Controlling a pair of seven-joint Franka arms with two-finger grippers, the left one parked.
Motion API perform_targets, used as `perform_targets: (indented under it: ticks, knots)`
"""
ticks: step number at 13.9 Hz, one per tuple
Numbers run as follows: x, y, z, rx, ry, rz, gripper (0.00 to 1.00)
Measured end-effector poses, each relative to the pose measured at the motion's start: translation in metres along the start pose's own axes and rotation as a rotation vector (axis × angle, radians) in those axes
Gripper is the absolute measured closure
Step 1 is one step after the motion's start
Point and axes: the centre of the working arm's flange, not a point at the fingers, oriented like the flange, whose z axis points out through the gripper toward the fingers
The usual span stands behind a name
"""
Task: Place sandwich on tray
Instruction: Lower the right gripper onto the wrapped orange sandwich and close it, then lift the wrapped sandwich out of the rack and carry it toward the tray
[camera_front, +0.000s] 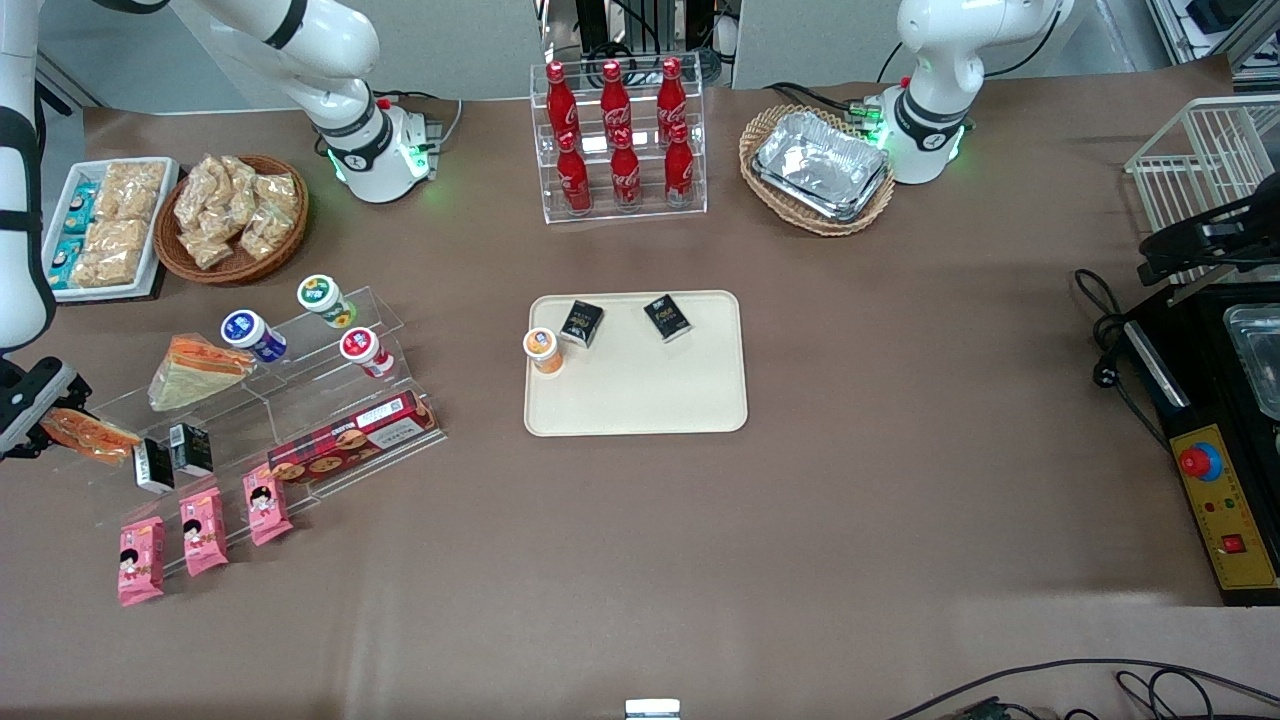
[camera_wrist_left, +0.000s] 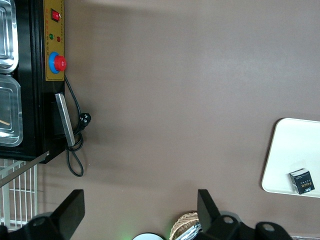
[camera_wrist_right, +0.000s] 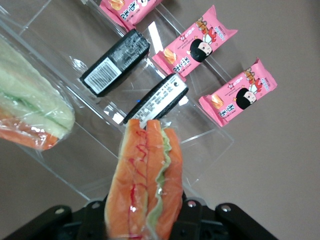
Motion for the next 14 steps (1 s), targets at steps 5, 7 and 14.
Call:
perform_targets:
  ticks: [5, 7, 14]
  knots:
    - [0.002, 0.01, -0.016, 0.0, 0.004, -0.01, 0.68]
    - [0.006, 0.018, -0.035, 0.02, 0.013, -0.007, 0.77]
    - [0.045, 0.032, -0.11, 0.134, 0.026, 0.188, 0.77]
